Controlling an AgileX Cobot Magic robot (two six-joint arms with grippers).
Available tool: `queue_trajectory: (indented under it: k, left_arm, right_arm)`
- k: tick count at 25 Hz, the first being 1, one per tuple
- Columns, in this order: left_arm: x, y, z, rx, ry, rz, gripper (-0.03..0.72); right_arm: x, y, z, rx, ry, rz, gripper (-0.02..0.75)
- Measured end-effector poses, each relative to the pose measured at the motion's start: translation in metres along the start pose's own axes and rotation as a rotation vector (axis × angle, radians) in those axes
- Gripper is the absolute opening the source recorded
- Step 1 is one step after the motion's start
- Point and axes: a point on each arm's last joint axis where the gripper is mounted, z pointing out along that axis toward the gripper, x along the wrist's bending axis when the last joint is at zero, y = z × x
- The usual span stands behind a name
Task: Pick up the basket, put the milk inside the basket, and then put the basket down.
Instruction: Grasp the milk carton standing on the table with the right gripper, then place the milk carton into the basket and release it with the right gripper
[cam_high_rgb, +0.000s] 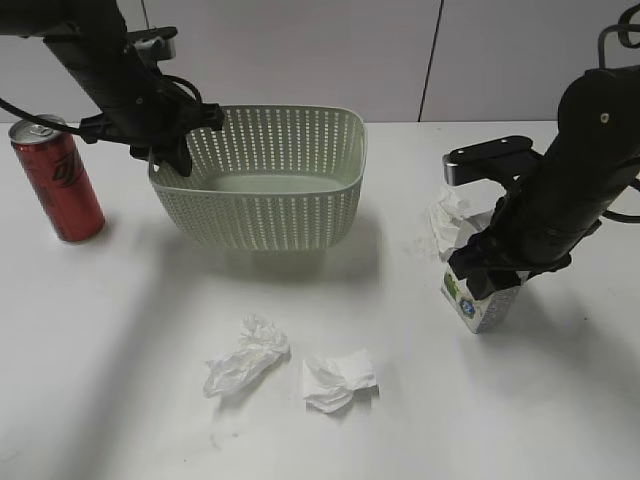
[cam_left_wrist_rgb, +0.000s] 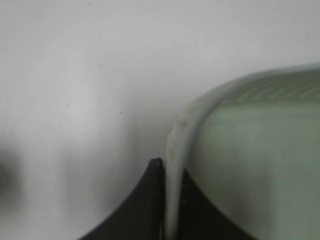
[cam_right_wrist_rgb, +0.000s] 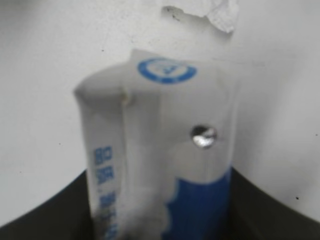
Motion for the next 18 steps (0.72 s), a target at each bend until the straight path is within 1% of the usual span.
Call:
queue_trajectory:
  k: [1, 5, 8, 15, 18]
  left_arm:
    - [0.0, 0.0, 0.0, 0.0, 0.0, 0.0, 0.0]
    - [0.0, 0.0, 0.0, 0.001, 0.002, 0.002, 0.0]
    - [0.0, 0.0, 0.0, 0.001, 0.002, 0.002, 0.0]
    - [0.0, 0.0, 0.0, 0.001, 0.002, 0.002, 0.0]
    - [0.0, 0.0, 0.0, 0.001, 0.001, 0.001, 0.0]
  right_arm:
    - [0.0, 0.0, 0.0, 0.0, 0.0, 0.0, 0.325]
    - [0.0, 0.0, -0.003, 0.012, 0.003, 0.001, 0.323]
    - [0.002, 0.003, -0.015, 0.031, 0.007, -0.004, 0.323]
    - [0.007, 0.036, -0.082, -0.05, 0.025, -0.05, 0.321]
    - [0.014, 0.056, -0.114, -0.103, 0.077, -0.076, 0.321]
